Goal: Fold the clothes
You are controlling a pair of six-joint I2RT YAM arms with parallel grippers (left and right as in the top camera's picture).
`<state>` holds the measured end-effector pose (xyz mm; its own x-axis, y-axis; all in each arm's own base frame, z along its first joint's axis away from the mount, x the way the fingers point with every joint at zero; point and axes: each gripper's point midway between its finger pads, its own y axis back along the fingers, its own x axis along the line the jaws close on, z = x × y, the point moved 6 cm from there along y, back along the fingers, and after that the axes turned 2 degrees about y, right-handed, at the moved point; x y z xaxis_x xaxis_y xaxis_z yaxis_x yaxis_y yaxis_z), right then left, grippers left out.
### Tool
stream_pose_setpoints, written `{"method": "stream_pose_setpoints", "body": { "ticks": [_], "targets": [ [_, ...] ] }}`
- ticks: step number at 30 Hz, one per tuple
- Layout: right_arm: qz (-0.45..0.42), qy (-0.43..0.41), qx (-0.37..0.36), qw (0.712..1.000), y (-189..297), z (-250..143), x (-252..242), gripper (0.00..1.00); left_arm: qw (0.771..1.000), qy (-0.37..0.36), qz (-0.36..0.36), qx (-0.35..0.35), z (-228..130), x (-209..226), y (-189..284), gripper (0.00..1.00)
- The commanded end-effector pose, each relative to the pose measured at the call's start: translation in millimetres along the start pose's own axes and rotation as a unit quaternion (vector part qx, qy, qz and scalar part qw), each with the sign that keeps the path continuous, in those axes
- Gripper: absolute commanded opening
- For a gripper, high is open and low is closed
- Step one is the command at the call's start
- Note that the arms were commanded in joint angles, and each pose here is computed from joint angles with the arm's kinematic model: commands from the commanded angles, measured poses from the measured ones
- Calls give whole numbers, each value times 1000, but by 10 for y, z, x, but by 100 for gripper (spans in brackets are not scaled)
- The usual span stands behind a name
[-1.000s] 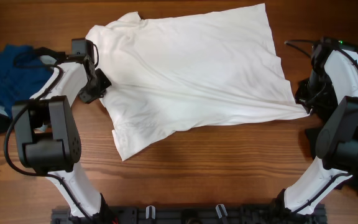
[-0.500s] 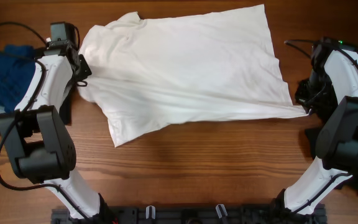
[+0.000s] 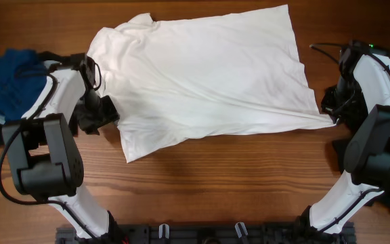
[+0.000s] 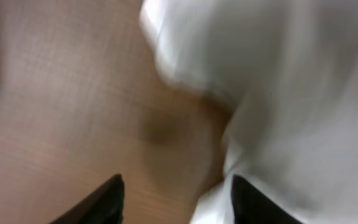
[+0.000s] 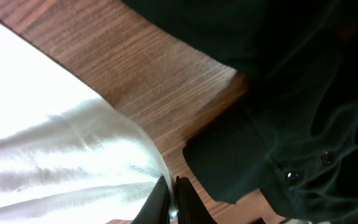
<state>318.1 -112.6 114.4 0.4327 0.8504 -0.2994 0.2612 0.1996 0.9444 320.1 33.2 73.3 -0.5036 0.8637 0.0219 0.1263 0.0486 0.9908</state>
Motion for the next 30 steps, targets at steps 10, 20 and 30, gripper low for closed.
{"method": "stream_pose_setpoints", "body": {
  "ticks": [10,20,30],
  "targets": [
    [6,4,-4,1000,33,-2,-4,6,985,-46,-146,-83,144,-563,-165,54],
    [6,5,-4,1000,33,-3,-3,6,988,-34,-65,-136,282,-400,-173,6],
    [6,4,-4,1000,33,-3,-4,6,976,124,6,-178,-29,112,727,4]
  ]
}}
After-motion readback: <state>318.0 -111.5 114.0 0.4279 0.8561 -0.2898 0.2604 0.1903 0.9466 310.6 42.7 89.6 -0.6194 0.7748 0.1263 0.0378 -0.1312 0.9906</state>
